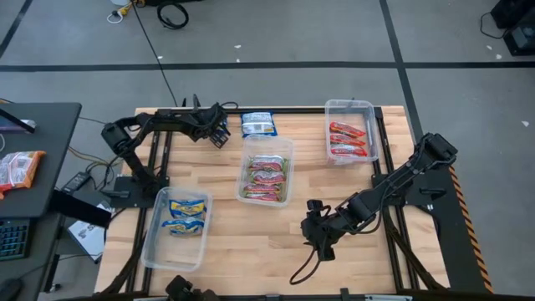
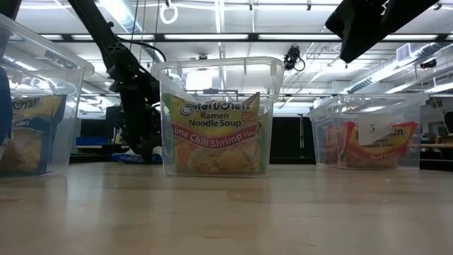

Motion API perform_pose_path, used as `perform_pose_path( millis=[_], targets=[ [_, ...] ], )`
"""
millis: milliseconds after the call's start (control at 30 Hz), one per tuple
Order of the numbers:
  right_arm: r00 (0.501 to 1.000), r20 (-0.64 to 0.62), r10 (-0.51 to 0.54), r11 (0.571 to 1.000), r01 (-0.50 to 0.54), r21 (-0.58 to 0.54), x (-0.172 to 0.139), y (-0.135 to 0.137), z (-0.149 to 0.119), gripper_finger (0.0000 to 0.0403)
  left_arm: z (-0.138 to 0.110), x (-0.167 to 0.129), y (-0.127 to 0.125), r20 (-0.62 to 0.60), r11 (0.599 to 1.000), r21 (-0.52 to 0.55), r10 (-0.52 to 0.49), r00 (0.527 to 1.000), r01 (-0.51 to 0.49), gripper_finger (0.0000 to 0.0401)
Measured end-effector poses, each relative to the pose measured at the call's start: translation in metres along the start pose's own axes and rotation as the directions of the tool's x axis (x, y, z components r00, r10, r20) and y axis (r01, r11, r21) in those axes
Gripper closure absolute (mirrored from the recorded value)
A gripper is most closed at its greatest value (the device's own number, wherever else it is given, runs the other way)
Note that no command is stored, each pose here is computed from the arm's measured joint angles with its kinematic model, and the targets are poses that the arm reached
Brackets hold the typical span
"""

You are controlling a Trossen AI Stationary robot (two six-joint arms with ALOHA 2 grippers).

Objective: Sort Maruchan noodles
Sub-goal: Put the blue noodle pack into the bottom transparent container

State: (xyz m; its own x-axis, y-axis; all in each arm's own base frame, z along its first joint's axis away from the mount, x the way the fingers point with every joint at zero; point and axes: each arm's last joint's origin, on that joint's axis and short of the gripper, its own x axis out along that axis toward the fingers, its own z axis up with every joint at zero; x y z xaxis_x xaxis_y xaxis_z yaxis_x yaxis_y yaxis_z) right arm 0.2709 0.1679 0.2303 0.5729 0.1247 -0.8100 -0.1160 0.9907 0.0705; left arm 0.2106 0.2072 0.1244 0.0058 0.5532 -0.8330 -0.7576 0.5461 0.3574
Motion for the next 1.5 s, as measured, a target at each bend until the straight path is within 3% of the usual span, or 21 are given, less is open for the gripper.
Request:
perform_pose_path(
  millis=[200, 367, 633, 867, 967, 1100, 1233, 1333, 1500],
  targets=[
    [1.0, 0.0, 0.0, 1.0, 0.0, -0.017, 0.0, 0.0, 0.0, 0.016, -0.004, -0.004, 0.001, -0.04, 0.998, 0.047, 0.035, 0.999, -0.034, 0.0277],
    [1.0, 0.001, -0.001, 1.0, 0.001, -0.017, 0.0, 0.0, 0.0, 0.016, -0.008, -0.033, 0.004, -0.087, 0.99, 0.138, 0.022, 0.996, -0.01, 0.0381],
    [0.999, 0.02, -0.038, 0.999, 0.039, -0.037, 0.001, -0.007, 0.004, 0.016, 0.007, -0.142, 0.031, -0.086, 0.973, 0.201, -0.096, 0.992, 0.112, 0.0381],
    [0.998, 0.026, -0.062, 0.998, 0.062, -0.01, 0.003, -0.018, 0.008, 0.016, 0.007, -0.24, 0.069, -0.045, 0.914, 0.157, -0.372, 0.927, 0.374, 0.0382],
    [0.998, 0.027, -0.063, 0.998, 0.064, -0.007, 0.003, -0.019, 0.009, 0.016, -0.004, -0.268, 0.077, -0.007, 0.859, 0.184, -0.485, 0.874, 0.478, 0.0382],
    [0.997, 0.031, -0.065, 0.998, 0.066, -0.022, 0.003, -0.019, 0.009, 0.016, -0.022, -0.298, 0.083, 0.113, 0.763, 0.269, -0.631, 0.767, 0.588, 0.0382],
    [0.971, 0.144, -0.191, 0.975, 0.205, -0.082, 0.003, -0.021, 0.016, 0.016, -0.034, -0.325, 0.087, 0.319, 0.699, 0.371, -0.714, 0.623, 0.611, 0.0382],
    [0.908, 0.288, -0.306, 0.918, 0.361, -0.164, -0.001, -0.021, 0.029, 0.016, -0.043, -0.337, 0.088, 0.44, 0.659, 0.435, -0.75, 0.494, 0.614, 0.0382],
    [0.774, 0.51, -0.375, 0.779, 0.561, -0.279, -0.02, -0.013, 0.059, 0.016, -0.053, -0.337, 0.078, 0.522, 0.596, 0.522, -0.789, 0.324, 0.61, 0.0382]
  ],
)
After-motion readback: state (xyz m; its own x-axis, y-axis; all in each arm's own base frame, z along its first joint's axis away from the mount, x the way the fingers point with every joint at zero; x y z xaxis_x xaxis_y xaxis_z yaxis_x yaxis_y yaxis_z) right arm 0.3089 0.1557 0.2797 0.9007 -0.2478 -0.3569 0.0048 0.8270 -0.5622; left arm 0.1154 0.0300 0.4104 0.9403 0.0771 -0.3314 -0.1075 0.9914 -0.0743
